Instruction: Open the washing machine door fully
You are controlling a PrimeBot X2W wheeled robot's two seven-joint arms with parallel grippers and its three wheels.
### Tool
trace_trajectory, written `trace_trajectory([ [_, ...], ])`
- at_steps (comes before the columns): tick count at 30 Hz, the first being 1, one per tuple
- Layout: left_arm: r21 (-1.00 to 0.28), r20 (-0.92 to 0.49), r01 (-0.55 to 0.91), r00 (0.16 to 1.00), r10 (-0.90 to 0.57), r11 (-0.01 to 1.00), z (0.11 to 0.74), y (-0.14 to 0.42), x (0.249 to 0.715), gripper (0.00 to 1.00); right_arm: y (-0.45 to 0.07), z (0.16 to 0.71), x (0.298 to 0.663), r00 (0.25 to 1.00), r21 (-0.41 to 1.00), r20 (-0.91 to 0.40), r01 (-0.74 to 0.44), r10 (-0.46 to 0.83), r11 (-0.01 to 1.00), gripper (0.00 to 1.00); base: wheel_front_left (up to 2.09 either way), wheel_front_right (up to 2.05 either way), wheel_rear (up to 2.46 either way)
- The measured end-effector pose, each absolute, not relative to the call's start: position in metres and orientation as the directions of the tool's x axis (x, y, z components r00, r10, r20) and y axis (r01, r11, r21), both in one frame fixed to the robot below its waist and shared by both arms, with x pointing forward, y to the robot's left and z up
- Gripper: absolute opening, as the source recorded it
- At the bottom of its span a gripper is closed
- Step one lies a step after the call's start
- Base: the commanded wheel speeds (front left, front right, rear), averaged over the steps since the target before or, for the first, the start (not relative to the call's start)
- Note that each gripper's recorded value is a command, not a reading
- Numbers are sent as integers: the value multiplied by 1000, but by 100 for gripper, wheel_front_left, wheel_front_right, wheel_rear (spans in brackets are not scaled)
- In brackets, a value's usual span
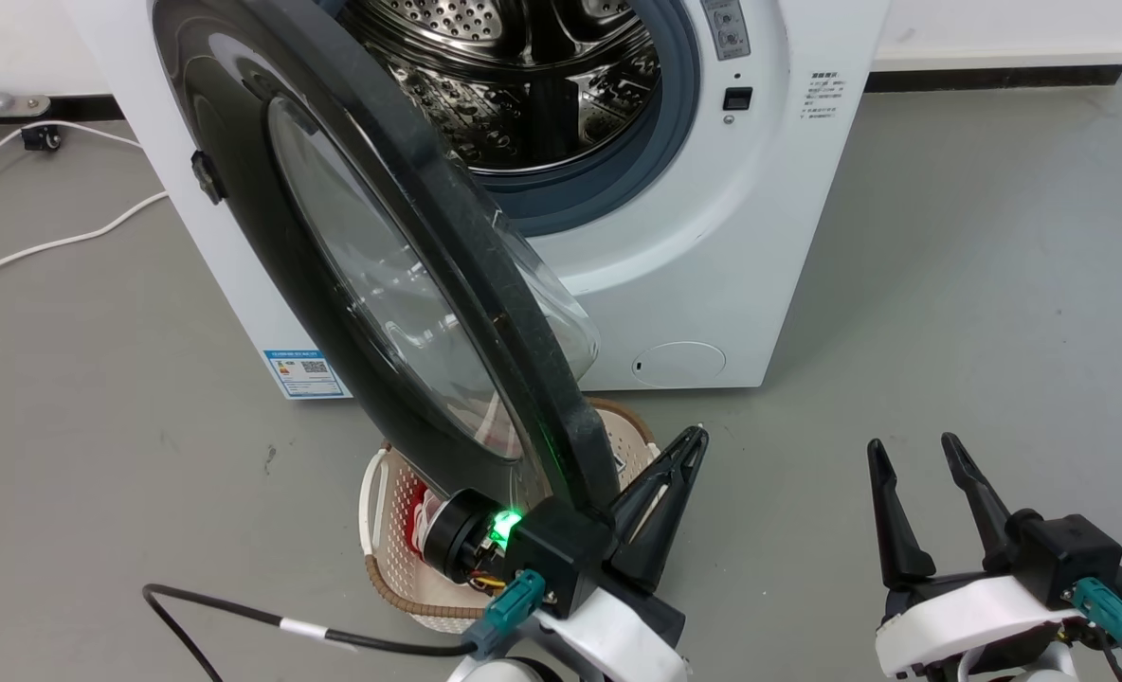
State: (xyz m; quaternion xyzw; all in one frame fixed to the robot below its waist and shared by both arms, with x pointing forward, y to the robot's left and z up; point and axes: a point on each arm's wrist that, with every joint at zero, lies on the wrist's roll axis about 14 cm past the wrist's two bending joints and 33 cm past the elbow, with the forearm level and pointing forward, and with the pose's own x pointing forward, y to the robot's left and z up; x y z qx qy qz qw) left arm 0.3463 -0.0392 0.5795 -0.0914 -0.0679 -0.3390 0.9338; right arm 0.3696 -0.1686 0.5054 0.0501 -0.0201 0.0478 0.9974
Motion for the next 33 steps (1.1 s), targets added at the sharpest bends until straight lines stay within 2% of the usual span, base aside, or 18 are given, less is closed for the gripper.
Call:
trace_trajectory([
  [15,-125,139,542,839,-526,831,564,-18,368,0,-167,503,371,994,109,41,-101,97,989,100,0,0,0],
  [33,-109,105,459,887,-449,882,556,13,355,0,-162,507,373,992,112,50,-118,112,987,100,0,0,0],
])
